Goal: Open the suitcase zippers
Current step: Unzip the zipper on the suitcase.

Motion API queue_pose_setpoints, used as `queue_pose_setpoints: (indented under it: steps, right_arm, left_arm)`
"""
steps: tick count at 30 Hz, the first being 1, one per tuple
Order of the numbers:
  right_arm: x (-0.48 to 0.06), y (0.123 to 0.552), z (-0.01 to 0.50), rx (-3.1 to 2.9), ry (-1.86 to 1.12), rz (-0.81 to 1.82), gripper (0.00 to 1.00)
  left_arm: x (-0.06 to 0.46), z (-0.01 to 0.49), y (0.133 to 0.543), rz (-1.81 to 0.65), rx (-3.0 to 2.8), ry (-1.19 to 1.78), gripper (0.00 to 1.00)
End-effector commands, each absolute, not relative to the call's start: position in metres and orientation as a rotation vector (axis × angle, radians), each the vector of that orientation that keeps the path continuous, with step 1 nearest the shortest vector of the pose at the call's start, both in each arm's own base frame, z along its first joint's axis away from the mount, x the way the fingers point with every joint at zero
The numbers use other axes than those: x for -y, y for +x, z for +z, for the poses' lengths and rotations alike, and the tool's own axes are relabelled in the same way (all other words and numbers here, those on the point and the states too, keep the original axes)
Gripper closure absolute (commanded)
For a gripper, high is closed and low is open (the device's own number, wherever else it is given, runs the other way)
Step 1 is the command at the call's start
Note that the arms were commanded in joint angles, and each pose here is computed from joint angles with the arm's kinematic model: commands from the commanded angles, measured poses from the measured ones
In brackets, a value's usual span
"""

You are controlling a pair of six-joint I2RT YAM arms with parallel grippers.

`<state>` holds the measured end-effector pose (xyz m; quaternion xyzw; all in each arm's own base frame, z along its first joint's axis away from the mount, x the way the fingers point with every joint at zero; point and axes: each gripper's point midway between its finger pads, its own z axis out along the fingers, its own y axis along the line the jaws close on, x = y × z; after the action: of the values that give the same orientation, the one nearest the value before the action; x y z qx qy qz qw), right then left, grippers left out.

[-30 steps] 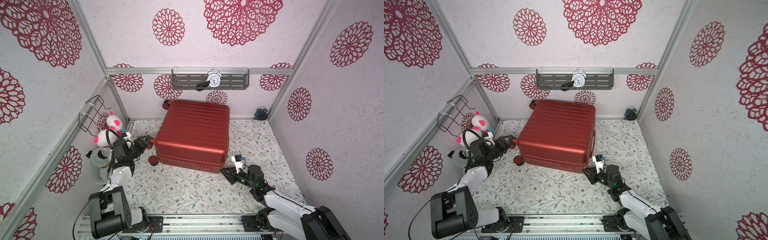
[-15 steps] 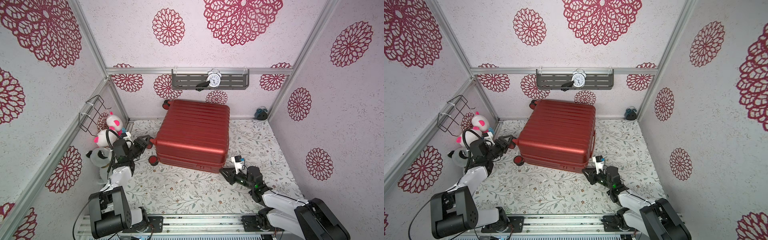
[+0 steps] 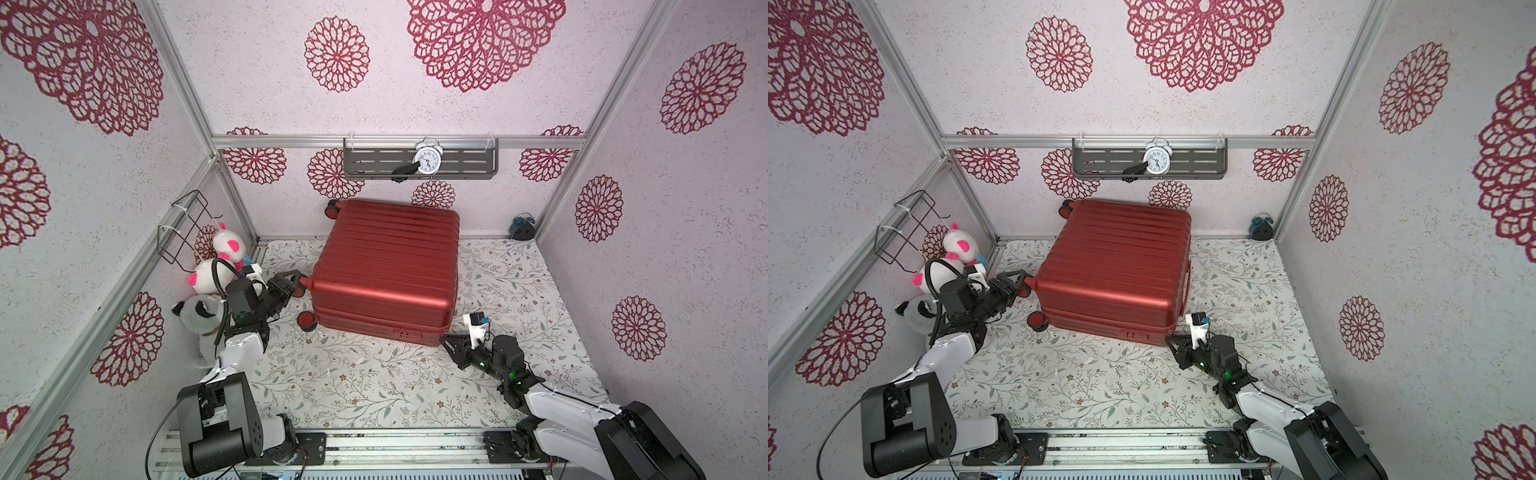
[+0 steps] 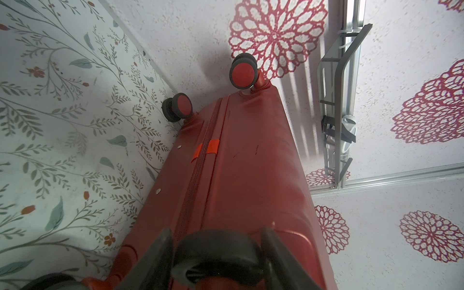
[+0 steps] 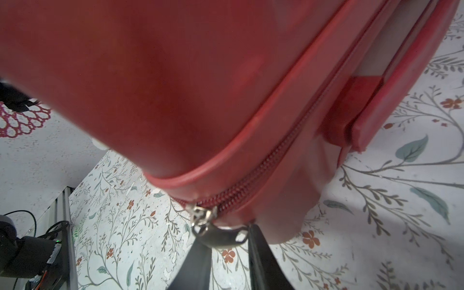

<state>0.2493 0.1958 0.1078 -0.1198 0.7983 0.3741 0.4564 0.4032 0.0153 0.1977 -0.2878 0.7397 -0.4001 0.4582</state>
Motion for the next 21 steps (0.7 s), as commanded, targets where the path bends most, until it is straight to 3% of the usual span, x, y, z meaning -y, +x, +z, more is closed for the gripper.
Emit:
queue_pose_setpoints:
  steps: [1, 21]
  right_arm:
    - [-0.1951, 0.2593, 0.1204, -1.913, -0.306, 0.858, 0.73]
    - [-0.198, 0.2589, 0.128, -1.873, -0.344, 0.782, 0.8]
  left_arm:
    - [-0.0235, 0.1668, 0.4004, -0.948, -1.881, -0.806, 0.75]
    - [-0.0221, 0.1645, 0.3998, -0.951, -1.888, -0.802, 0.75]
